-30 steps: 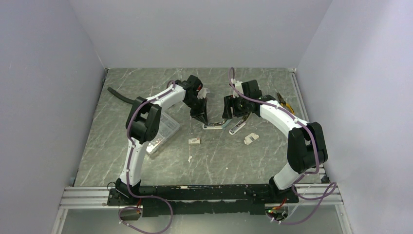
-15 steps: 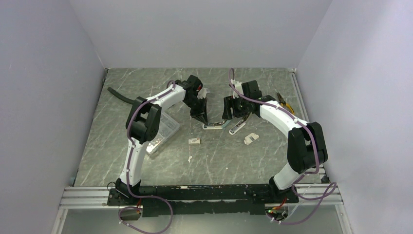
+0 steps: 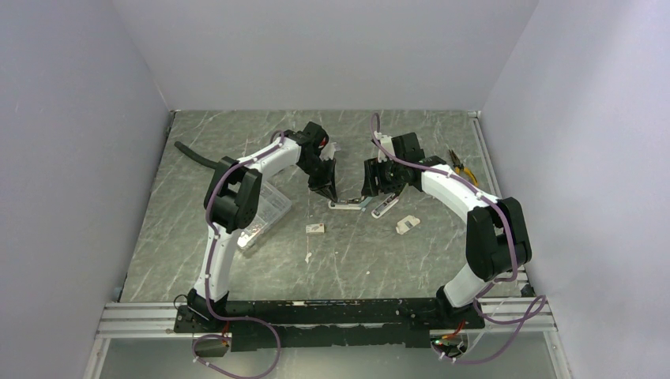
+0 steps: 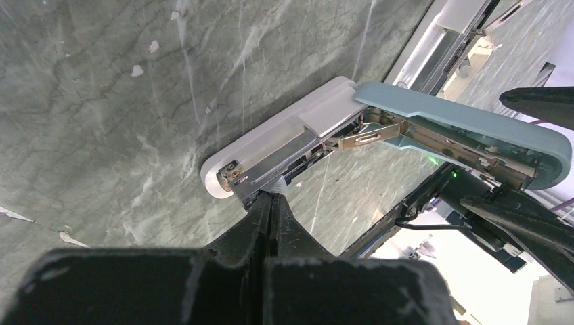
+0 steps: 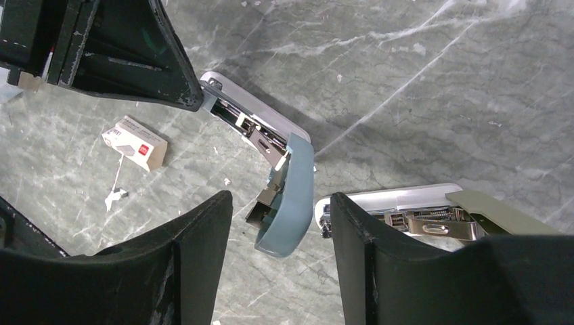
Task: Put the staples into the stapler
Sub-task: Install the staple into the stapler.
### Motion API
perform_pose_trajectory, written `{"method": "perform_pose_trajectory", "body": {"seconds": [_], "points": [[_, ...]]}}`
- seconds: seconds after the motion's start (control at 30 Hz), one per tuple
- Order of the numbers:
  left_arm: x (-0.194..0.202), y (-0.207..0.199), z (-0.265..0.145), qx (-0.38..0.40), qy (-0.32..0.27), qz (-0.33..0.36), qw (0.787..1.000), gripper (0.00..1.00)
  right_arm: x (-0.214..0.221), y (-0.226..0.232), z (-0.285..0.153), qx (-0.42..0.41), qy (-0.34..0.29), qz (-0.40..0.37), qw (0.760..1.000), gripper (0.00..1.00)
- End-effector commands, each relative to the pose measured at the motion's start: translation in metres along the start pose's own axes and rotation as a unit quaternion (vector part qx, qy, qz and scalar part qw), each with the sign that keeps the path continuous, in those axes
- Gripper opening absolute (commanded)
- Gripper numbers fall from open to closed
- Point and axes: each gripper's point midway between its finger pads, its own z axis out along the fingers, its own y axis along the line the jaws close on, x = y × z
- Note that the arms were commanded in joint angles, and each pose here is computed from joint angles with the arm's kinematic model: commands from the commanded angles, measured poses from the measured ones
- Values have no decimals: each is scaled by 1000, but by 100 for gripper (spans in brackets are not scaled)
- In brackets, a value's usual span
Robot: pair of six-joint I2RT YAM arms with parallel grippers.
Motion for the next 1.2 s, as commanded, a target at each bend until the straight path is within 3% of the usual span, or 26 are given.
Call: {"method": "perform_pose_trajectory", "body": {"seconds": [0.0, 1.17], "points": [[-5, -6, -8, -2, -20, 13, 1000, 3, -12, 4, -1, -12, -21, -11, 1000, 58], [0, 9, 3, -26, 0, 4, 1000, 8, -13, 7, -1, -20, -22, -11, 1000, 58]]}}
